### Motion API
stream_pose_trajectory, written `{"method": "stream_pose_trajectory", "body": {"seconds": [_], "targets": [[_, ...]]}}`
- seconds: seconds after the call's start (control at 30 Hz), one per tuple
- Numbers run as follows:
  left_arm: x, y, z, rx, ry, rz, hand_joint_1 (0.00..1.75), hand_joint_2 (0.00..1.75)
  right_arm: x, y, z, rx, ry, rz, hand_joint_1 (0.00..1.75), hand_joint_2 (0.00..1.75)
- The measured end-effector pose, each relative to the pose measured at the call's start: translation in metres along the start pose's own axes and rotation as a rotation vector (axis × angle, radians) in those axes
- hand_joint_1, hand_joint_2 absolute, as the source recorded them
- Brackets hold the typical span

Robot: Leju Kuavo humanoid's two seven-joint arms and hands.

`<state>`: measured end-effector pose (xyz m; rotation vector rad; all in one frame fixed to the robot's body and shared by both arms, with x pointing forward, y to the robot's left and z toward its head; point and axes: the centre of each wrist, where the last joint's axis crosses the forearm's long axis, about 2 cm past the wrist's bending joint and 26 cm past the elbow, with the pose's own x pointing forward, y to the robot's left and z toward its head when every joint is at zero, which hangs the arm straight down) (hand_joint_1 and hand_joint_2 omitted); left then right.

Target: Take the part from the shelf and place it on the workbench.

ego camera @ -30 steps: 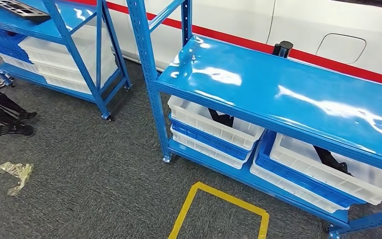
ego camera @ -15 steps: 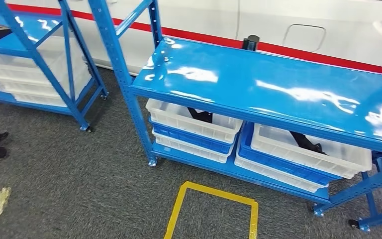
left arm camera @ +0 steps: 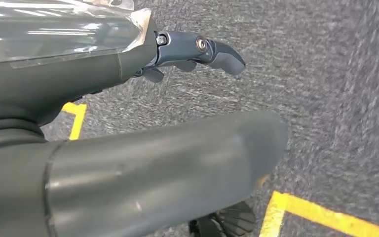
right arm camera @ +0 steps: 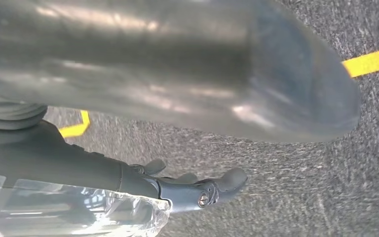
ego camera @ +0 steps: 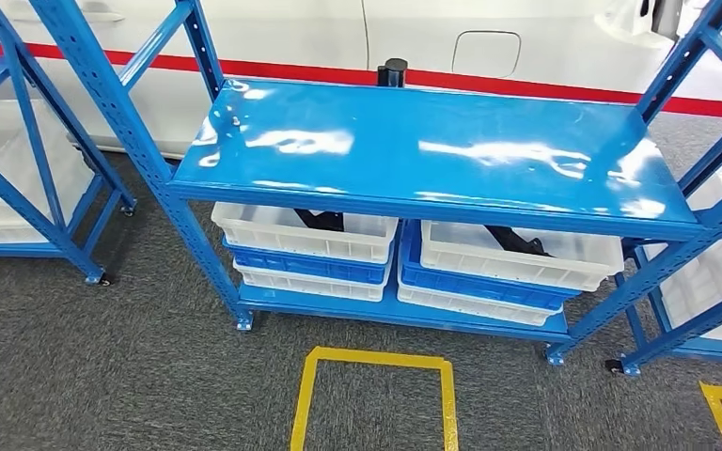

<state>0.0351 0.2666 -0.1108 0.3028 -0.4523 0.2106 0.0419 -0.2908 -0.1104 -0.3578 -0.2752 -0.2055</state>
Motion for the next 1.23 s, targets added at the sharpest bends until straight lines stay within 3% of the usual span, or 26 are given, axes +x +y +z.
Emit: {"method": "stream_pose_trajectory", "body": {"seconds": [1.23], "targets": [[-0.0007,0.0034,-0.0010,-0.002,0.002,-0.005,0.00,0.00,-0.0001,-0.0008,-0.0001,-0.005,-0.012,0.087,0.00,0.00]]}}
